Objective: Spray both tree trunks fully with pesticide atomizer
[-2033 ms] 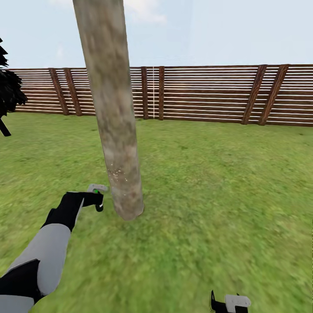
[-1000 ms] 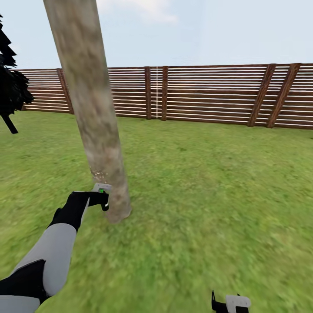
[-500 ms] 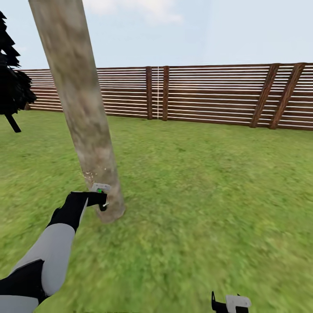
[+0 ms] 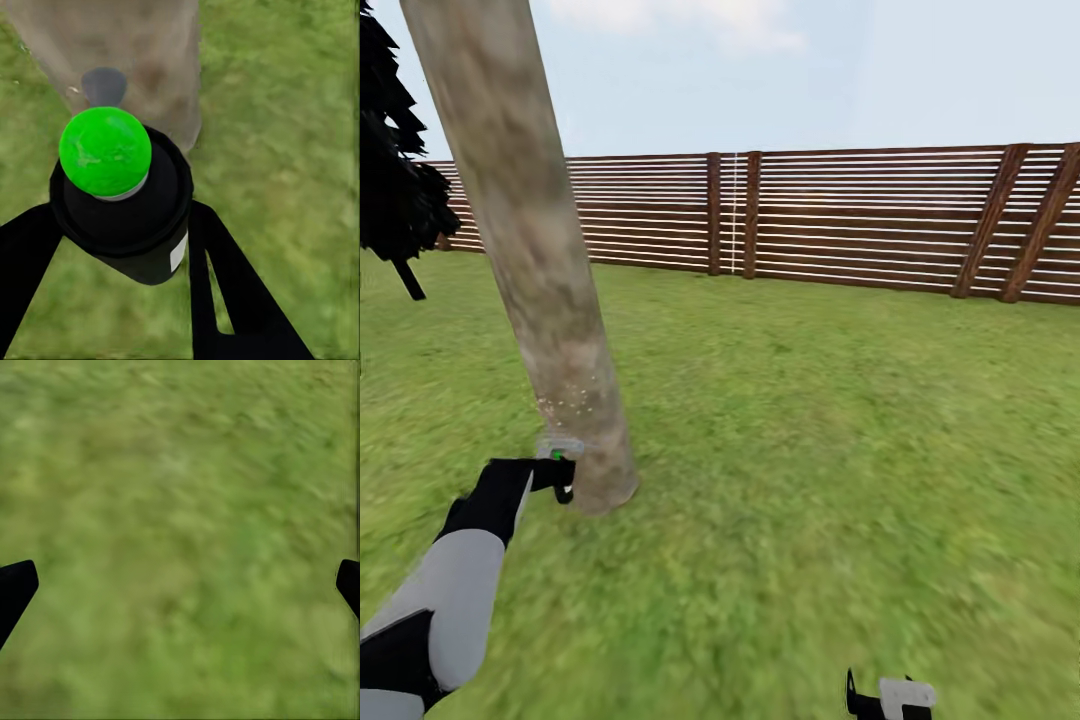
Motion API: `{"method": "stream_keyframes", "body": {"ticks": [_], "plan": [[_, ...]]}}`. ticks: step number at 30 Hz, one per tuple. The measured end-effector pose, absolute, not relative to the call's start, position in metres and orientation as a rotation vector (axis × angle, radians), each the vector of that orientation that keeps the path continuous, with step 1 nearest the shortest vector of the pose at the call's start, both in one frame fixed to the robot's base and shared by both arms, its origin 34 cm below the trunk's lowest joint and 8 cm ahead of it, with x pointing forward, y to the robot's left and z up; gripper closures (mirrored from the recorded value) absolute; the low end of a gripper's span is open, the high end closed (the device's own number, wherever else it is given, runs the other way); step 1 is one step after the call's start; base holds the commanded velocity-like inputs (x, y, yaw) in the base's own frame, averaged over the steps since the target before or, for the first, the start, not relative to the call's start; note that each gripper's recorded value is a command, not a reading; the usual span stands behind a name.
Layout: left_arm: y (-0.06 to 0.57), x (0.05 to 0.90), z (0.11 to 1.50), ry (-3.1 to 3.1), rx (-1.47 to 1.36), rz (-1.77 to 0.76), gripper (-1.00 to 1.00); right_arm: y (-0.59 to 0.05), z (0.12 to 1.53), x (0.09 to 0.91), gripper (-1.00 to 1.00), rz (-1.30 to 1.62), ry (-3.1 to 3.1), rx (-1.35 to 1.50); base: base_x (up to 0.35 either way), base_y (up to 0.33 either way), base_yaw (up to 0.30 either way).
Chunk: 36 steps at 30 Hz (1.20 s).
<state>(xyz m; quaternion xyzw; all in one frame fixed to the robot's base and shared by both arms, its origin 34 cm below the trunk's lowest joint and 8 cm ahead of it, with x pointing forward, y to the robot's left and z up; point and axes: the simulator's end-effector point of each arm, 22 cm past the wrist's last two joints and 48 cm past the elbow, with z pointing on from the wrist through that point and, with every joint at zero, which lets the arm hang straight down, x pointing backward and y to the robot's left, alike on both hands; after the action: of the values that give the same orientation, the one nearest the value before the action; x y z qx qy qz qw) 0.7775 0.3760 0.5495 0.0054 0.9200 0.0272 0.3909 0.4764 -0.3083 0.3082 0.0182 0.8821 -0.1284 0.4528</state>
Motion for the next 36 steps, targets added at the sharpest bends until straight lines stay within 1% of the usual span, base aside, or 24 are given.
{"method": "stream_keyframes", "body": {"ticks": [2, 3, 4, 7, 9, 11, 14, 17, 19, 20, 22, 25, 27, 29, 33, 36], "plan": [[0.315, 0.776, 0.534, 2.353, 0.046, -0.034, 1.0, -0.308, 0.308, 0.476, -1.0, -0.317, 2.178, 0.045, 0.138, -0.275, 0.263], [0.318, 0.776, 0.533, 2.354, 0.052, -0.023, 1.0, -0.308, 0.308, 0.477, -1.0, -0.317, 2.178, 0.044, 0.137, -0.275, 0.274], [0.324, 0.773, 0.531, 2.358, 0.045, -0.015, 1.0, -0.308, 0.308, 0.477, -1.0, -0.317, 2.178, 0.045, 0.138, -0.275, 0.277], [0.393, 0.753, 0.521, 2.387, 0.0, 0.097, 1.0, -0.308, 0.308, 0.476, -1.0, -0.316, 2.179, 0.043, 0.138, -0.275, 0.278], [0.41, 0.748, 0.521, 2.392, -0.019, 0.117, 1.0, -0.308, 0.308, 0.476, -1.0, -0.316, 2.18, 0.043, 0.151, -0.267, 0.279], [0.39, 0.75, 0.516, 2.394, -0.016, 0.075, 1.0, -0.308, 0.308, 0.476, -1.0, -0.316, 2.179, 0.044, 0.189, -0.239, 0.279], [0.34, 0.755, 0.511, 2.394, 0.02, 0.001, 1.0, -0.308, 0.308, 0.476, -1.0, -0.316, 2.18, 0.045, 0.145, -0.127, 0.237], [0.356, 0.753, 0.511, 2.396, 0.021, 0.039, 1.0, -0.308, 0.308, 0.476, -1.0, -0.316, 2.18, 0.045, 0.025, -0.019, 0.055], [0.404, 0.738, 0.505, 2.417, -0.005, 0.14, 1.0, -0.308, 0.308, 0.476, -1.0, -0.316, 2.18, 0.044, 0.008, -0.002, 0.006], [0.412, 0.731, 0.499, 2.429, -0.015, 0.151, 1.0, -0.308, 0.308, 0.476, -1.0, -0.316, 2.18, 0.045, 0.102, -0.001, 0.002], [0.402, 0.726, 0.491, 2.441, -0.015, 0.125, 1.0, -0.308, 0.308, 0.476, -1.0, -0.316, 2.179, 0.045, 0.277, 0.0, 0.0], [0.357, 0.728, 0.48, 2.453, 0.008, 0.049, 1.0, -0.309, 0.308, 0.476, -1.0, -0.318, 2.179, 0.045, 0.328, 0.0, 0.0], [0.348, 0.728, 0.479, 2.454, 0.016, 0.036, 1.0, -0.309, 0.308, 0.476, -1.0, -0.318, 2.179, 0.044, 0.336, 0.0, 0.0], [0.352, 0.728, 0.479, 2.455, 0.022, 0.049, 1.0, -0.309, 0.308, 0.476, -1.0, -0.318, 2.18, 0.044, 0.196, 0.0, 0.0], [0.403, 0.714, 0.475, 2.471, 0.001, 0.14, 1.0, -0.309, 0.308, 0.476, -1.0, -0.318, 2.18, 0.044, 0.026, 0.0, 0.0], [0.348, 0.72, 0.469, 2.466, 0.012, 0.047, 1.0, -0.308, 0.308, 0.476, -1.0, -0.317, 2.18, 0.045, 0.001, 0.0, 0.081]]}}
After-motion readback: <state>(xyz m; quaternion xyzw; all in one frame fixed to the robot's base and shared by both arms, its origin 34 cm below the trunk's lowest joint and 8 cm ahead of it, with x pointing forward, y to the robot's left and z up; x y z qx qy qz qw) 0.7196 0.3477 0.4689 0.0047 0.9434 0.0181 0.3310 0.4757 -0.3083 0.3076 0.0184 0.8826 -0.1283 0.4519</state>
